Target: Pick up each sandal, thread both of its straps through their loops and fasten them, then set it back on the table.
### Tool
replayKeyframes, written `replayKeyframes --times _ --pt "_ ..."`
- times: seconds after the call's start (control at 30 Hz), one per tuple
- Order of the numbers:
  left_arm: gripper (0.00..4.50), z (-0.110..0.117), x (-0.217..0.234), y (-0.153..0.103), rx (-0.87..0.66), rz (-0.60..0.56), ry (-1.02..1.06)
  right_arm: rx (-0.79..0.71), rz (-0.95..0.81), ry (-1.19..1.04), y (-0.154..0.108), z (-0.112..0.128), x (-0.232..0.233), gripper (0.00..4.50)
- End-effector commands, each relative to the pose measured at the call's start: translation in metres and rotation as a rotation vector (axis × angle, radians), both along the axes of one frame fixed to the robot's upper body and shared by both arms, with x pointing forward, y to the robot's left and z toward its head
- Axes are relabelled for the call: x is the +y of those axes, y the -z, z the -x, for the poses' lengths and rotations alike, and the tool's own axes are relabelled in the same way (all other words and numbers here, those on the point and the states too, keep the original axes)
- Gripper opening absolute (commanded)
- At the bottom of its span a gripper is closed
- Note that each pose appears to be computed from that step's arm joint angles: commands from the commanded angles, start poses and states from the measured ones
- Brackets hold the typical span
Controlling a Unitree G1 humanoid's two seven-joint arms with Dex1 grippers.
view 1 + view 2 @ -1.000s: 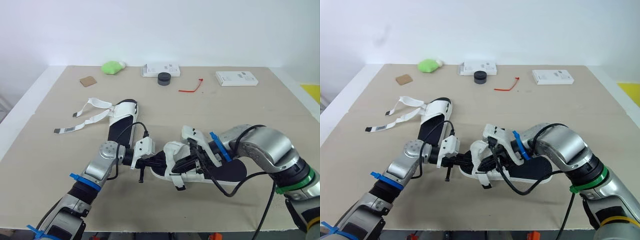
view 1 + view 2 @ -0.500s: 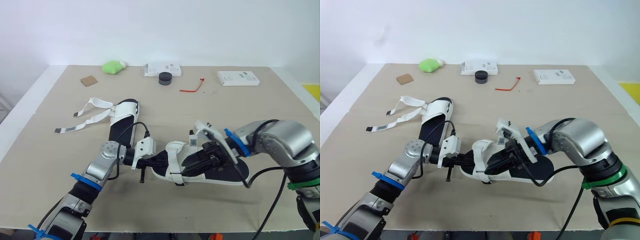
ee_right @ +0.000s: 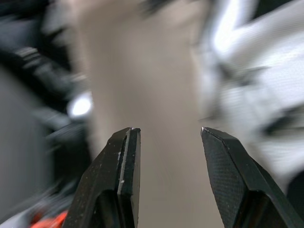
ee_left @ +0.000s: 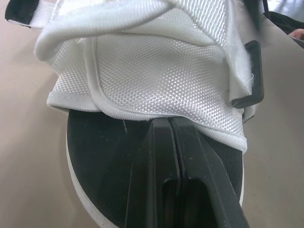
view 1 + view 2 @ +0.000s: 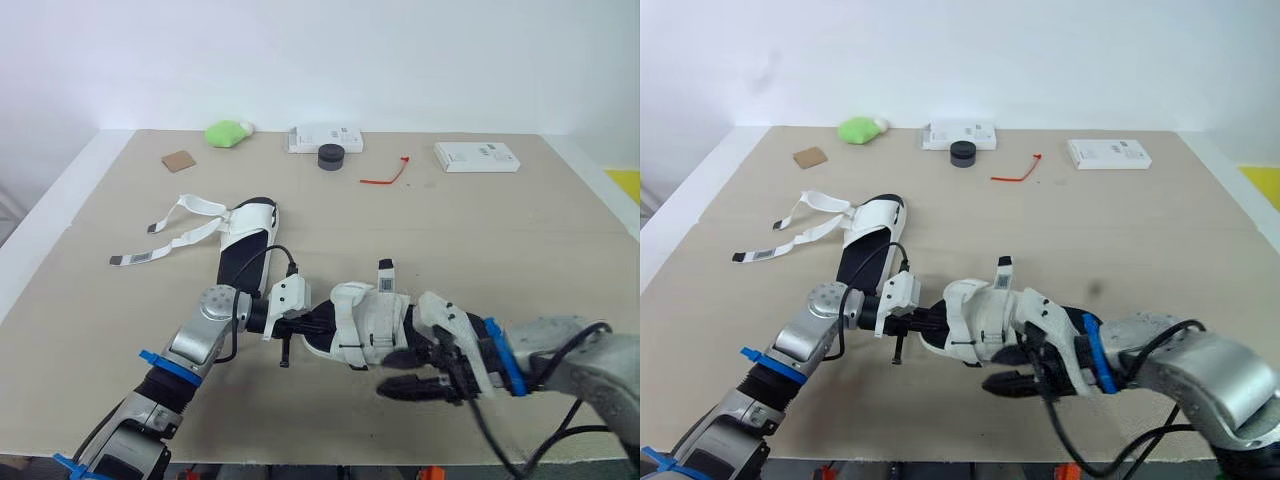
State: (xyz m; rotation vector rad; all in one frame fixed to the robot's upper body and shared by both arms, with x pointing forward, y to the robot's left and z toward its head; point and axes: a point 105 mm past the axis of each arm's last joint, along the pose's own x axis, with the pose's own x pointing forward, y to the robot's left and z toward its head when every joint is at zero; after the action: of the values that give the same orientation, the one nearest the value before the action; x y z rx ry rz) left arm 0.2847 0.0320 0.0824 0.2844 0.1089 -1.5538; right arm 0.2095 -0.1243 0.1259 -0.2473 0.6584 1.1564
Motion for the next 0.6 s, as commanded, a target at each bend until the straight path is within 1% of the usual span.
replayKeyframes --times 0.03,0.27,0.4,0.6 --pt "0.0 0.012 0.01 0.045 0.145 -0.139 -0.018 -0.146 0.032 0.059 -0.001 -0.011 0.003 2.25" --pt "0.0 0.01 0.011 0.044 0.143 -0.147 -0.01 -0.132 0.085 0.013 0.007 0.003 0.004 2.25" --pt "0.0 0.009 0.01 0.043 0.14 -0.147 -0.007 -0.128 0.081 0.03 0.013 -0.001 0.008 2.25" --pt "0.0 0.009 0.01 0.044 0.136 -0.148 -0.005 -0.133 0.06 0.079 0.017 -0.015 0.013 2.25"
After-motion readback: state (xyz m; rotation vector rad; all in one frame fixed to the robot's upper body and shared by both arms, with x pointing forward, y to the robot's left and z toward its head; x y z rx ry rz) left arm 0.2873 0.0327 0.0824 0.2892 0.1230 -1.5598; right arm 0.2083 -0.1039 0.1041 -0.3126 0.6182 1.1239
